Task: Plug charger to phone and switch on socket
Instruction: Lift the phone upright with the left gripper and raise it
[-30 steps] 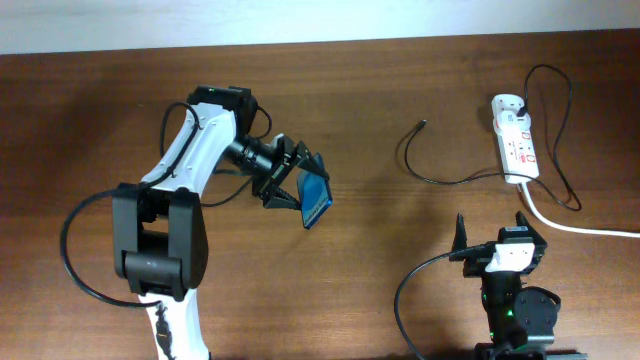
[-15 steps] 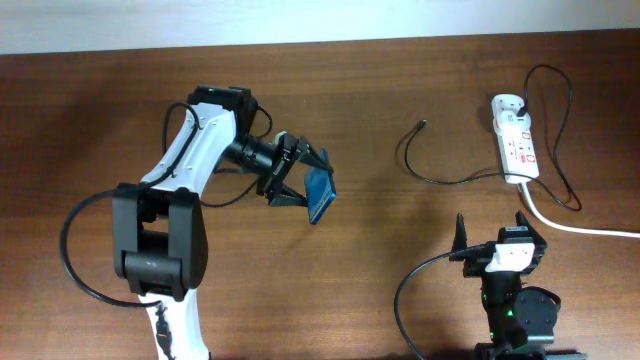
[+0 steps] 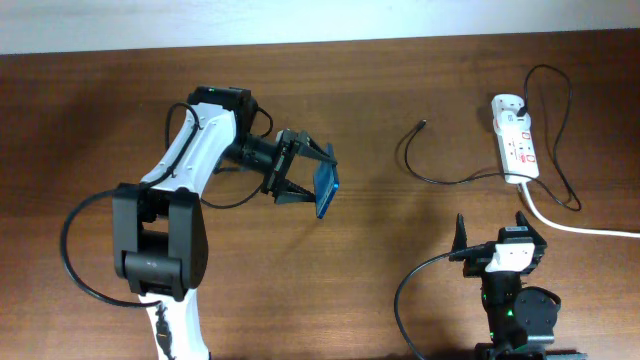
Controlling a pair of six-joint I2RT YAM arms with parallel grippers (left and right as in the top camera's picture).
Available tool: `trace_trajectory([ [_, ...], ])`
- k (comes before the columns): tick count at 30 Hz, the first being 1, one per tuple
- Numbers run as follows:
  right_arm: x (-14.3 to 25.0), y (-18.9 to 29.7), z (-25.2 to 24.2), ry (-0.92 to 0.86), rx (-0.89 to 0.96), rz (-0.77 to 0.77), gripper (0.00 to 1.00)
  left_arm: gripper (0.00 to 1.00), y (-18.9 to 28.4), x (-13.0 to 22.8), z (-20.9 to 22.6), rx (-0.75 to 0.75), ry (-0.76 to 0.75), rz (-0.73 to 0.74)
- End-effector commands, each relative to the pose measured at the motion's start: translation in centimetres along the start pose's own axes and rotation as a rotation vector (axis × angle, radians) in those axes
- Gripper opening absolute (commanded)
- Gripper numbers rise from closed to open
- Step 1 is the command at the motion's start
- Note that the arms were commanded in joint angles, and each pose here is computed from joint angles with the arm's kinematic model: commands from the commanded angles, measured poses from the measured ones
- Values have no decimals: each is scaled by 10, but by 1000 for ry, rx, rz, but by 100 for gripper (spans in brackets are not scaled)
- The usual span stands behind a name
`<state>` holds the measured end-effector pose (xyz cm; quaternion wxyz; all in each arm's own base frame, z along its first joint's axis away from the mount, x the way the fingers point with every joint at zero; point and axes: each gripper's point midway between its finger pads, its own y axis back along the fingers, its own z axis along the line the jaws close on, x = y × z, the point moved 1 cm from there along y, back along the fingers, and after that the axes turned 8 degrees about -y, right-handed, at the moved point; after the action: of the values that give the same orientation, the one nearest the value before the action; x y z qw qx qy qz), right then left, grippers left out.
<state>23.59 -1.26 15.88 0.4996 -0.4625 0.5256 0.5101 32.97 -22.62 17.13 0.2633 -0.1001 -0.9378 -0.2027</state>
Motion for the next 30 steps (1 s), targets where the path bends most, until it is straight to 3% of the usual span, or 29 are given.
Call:
trace_trajectory([
  [1,2,0,0,3,-5,3,99,55,1,1,-14,53,-11,13],
  [30,2,0,0,3,-5,3,99,55,1,0,-14,54,-37,9],
])
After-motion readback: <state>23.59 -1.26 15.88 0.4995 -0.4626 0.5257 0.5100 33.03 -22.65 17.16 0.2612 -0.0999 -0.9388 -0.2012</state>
